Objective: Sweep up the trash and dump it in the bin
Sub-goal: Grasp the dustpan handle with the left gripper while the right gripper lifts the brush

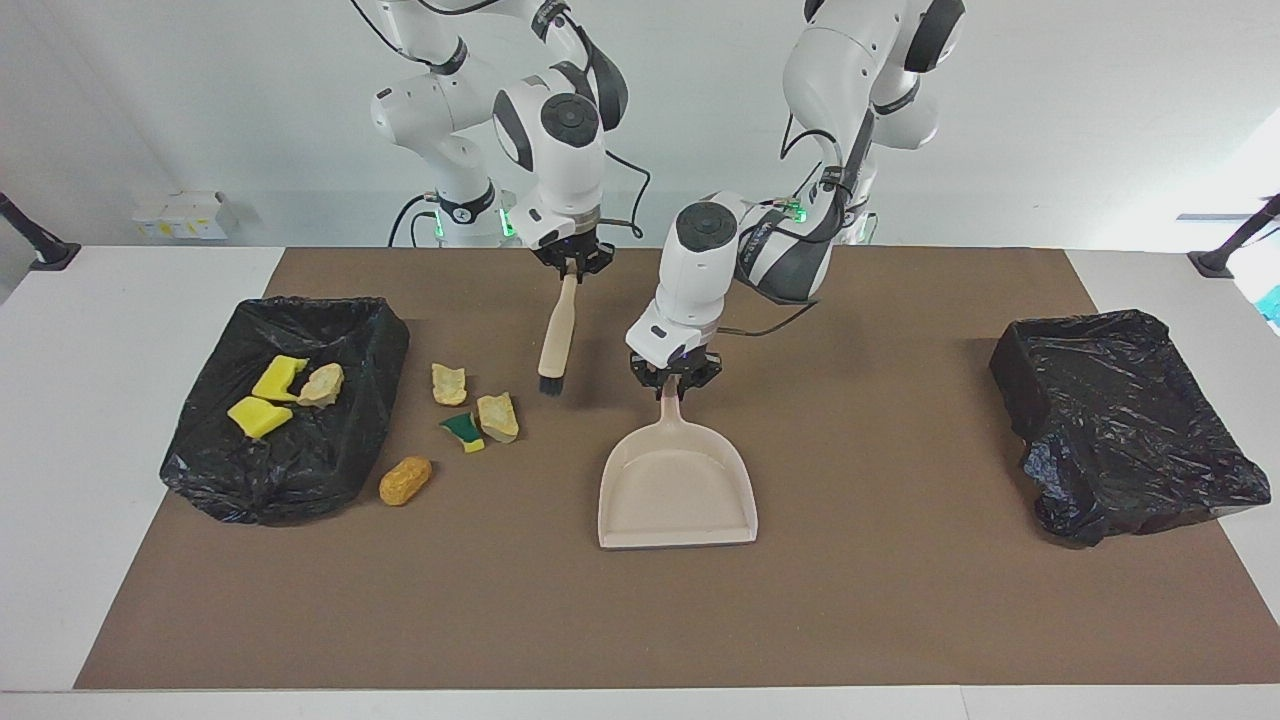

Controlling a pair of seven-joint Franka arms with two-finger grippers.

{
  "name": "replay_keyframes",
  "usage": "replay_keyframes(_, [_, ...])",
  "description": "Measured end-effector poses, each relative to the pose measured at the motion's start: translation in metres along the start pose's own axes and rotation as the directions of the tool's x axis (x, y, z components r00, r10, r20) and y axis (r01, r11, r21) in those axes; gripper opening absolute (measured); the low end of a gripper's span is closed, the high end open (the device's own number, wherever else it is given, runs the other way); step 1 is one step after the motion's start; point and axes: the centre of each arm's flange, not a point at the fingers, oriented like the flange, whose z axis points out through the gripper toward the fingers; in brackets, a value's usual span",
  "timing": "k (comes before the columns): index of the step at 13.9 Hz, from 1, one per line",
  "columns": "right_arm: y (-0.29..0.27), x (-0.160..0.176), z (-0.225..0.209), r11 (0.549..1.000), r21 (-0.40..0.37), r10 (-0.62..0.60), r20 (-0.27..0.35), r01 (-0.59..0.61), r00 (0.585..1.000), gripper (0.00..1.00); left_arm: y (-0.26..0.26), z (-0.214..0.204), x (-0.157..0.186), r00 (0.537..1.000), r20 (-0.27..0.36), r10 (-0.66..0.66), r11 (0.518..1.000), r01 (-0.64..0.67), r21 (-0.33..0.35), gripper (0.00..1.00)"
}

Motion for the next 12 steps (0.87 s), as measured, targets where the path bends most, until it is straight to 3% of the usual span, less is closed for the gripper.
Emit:
replay_keyframes(2, [0.029,0.028,0.003,0.999,-0.048,-0.024,-0.025,0.023,0.999,0.26,-0.010,-0.007,0.006,0.991,0.012,0.130,0.991,-0.130,0.015,0.31])
replay_keyframes(5, [0.090,0.080,0.008,0.974,-0.194,-0.130,-0.069,0.114,0.989,0.26,-0.035,-0.035,0.018,0.969,0.014,0.246,0.969,-0.247,0.026,0.31])
replay_keyframes(8, [0.131,0.122,0.019,0.930,-0.322,-0.210,-0.073,0.176,0.975,0.26,-0.066,-0.060,0.026,0.902,0.039,0.430,0.902,-0.431,0.034,0.31])
replay_keyframes(10, [0.143,0.148,0.033,0.914,-0.363,-0.224,-0.087,0.179,0.971,0.26,-0.093,-0.073,0.035,0.838,0.047,0.544,0.838,-0.545,0.033,0.31])
replay_keyframes(12, [0.155,0.174,0.043,0.906,-0.388,-0.218,-0.086,0.169,0.972,0.26,-0.118,-0.088,0.041,0.709,0.057,0.703,0.709,-0.705,0.036,0.31])
